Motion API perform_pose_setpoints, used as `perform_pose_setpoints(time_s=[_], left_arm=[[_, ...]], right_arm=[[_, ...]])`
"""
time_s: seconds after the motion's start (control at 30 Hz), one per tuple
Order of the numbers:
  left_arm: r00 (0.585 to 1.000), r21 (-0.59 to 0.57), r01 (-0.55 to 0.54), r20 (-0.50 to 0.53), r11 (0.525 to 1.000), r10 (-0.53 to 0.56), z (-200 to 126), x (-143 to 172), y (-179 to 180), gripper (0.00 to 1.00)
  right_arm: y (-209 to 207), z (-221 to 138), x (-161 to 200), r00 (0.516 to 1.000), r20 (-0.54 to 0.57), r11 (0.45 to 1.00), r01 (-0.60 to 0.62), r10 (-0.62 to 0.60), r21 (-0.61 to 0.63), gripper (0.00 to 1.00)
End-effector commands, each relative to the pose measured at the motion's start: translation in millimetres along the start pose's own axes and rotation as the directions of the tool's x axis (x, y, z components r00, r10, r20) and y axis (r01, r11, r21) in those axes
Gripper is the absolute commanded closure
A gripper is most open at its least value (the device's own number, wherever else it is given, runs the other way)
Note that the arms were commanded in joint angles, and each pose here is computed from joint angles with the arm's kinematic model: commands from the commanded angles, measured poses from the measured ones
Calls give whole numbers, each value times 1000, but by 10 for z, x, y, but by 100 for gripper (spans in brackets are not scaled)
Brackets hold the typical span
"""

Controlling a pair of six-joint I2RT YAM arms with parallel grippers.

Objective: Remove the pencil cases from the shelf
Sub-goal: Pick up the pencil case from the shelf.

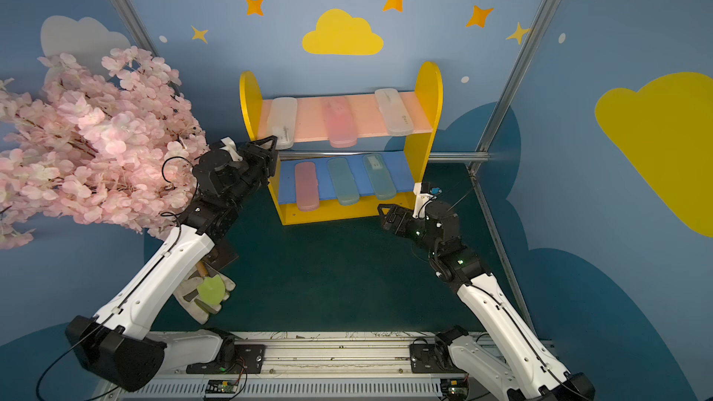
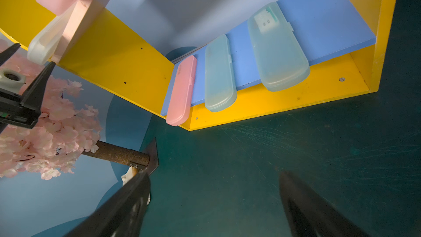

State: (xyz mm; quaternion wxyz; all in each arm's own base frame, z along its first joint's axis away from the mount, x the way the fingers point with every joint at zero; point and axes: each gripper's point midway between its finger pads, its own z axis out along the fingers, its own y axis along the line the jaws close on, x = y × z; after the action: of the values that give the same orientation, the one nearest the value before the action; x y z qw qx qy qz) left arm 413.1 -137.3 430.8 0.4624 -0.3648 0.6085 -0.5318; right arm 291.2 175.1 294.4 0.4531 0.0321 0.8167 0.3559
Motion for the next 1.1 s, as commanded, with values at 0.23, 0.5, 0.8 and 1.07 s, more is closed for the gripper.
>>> perform_pose_setpoints(time_s=[0.23,0.5,0.8,1.07], left_arm=[[1000,36,-14,8,999,14,71,-59,-122,58],[1000,33,-12,5,999,11,128,-63,-110,64],[1000,45,-8,-8,999,9,92,-46,-137,77],[998,120,-14,-58,993,21,-73,46,-279,90]], right_arm=[[28,-77,-60,999,41,1000,10,-9,-7,8],[11,-82,-61,999,45,1000,9,-9,0,8],[25,-116,-72,999,52,1000,13,-13,-3,9],[99,-173,-83,997,53,998,58,-57,-32,5]])
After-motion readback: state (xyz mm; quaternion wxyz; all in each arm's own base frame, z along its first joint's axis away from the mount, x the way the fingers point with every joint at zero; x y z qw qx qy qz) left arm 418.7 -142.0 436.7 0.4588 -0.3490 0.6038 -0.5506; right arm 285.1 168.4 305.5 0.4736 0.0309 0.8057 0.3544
